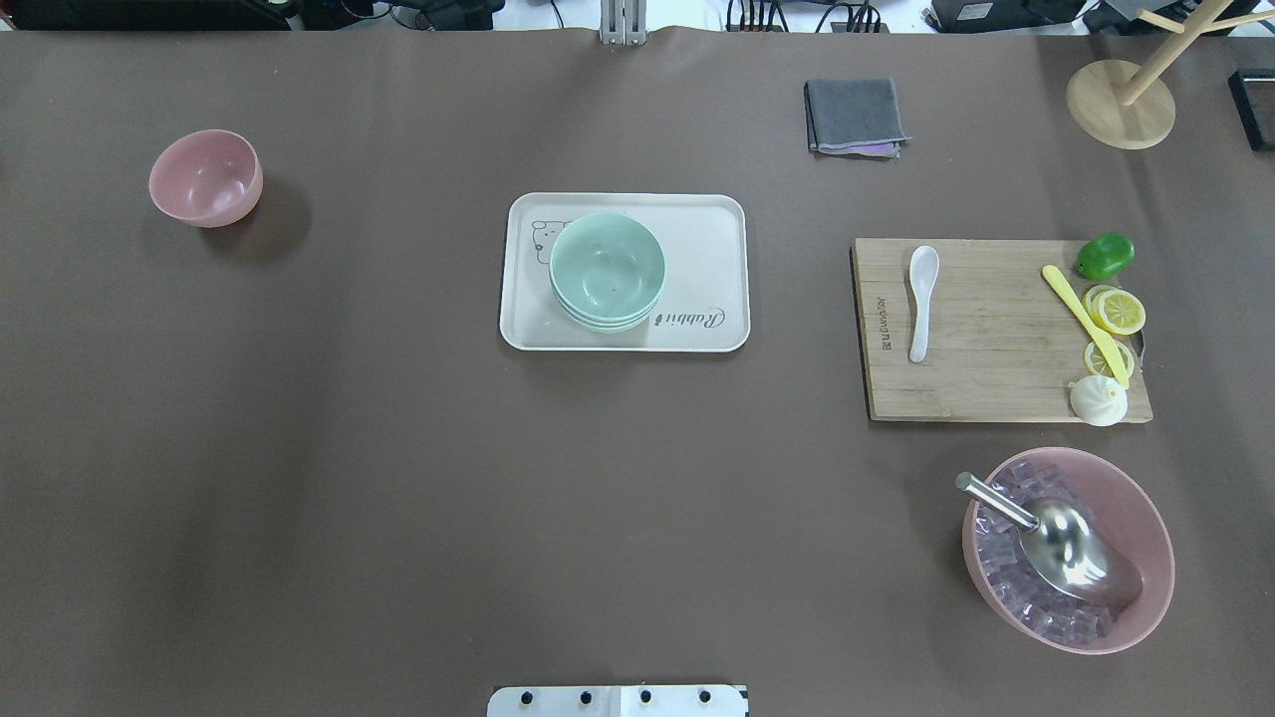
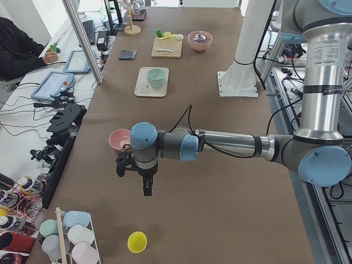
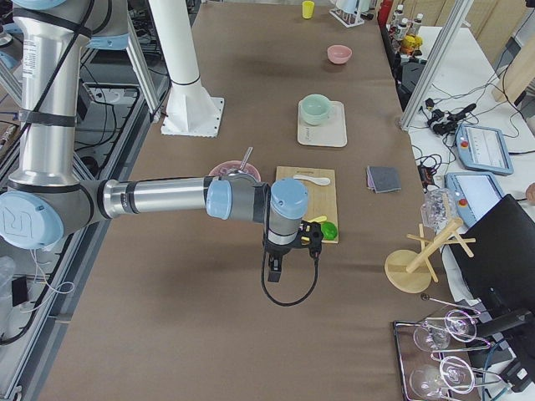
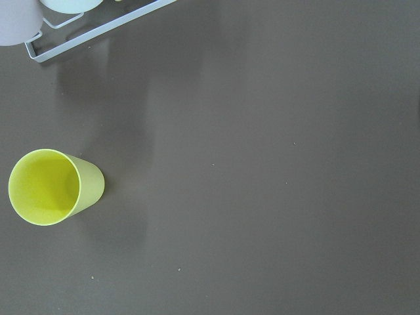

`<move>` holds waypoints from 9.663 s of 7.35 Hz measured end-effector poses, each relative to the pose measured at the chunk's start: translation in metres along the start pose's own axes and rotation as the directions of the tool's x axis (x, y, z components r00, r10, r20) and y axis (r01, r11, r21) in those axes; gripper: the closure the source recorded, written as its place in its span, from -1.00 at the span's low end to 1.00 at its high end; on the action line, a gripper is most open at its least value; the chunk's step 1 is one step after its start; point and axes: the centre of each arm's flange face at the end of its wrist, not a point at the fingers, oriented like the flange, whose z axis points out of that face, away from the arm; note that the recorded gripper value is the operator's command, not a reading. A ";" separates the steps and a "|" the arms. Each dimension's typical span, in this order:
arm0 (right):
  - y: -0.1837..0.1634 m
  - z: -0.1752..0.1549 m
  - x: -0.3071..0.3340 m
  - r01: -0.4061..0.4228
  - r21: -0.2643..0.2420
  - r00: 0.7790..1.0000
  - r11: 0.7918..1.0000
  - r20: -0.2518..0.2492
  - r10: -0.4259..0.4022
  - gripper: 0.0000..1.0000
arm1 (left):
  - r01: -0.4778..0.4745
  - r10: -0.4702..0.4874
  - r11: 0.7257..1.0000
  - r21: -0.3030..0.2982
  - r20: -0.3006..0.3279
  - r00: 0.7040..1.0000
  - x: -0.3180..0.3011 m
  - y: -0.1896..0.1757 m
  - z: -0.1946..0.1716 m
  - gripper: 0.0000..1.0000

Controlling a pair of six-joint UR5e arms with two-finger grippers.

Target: Stack pink bowl on green and place spoon

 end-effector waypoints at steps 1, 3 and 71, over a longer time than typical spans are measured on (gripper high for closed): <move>0.000 0.000 0.000 -0.001 -0.001 1.000 1.000 0.000 0.001 -1.00 | -0.002 0.002 1.000 0.001 -0.001 1.000 0.001 0.000 -0.001 -0.96; 0.001 0.000 0.001 -0.001 -0.001 1.000 1.000 -0.001 0.001 -1.00 | -0.004 0.004 1.000 0.002 -0.002 1.000 0.001 0.000 -0.001 -0.96; -0.134 0.146 -0.430 -0.070 0.092 0.996 0.993 0.066 0.064 -0.70 | 0.199 -0.169 0.978 0.062 -0.323 0.931 0.311 -0.176 0.036 1.00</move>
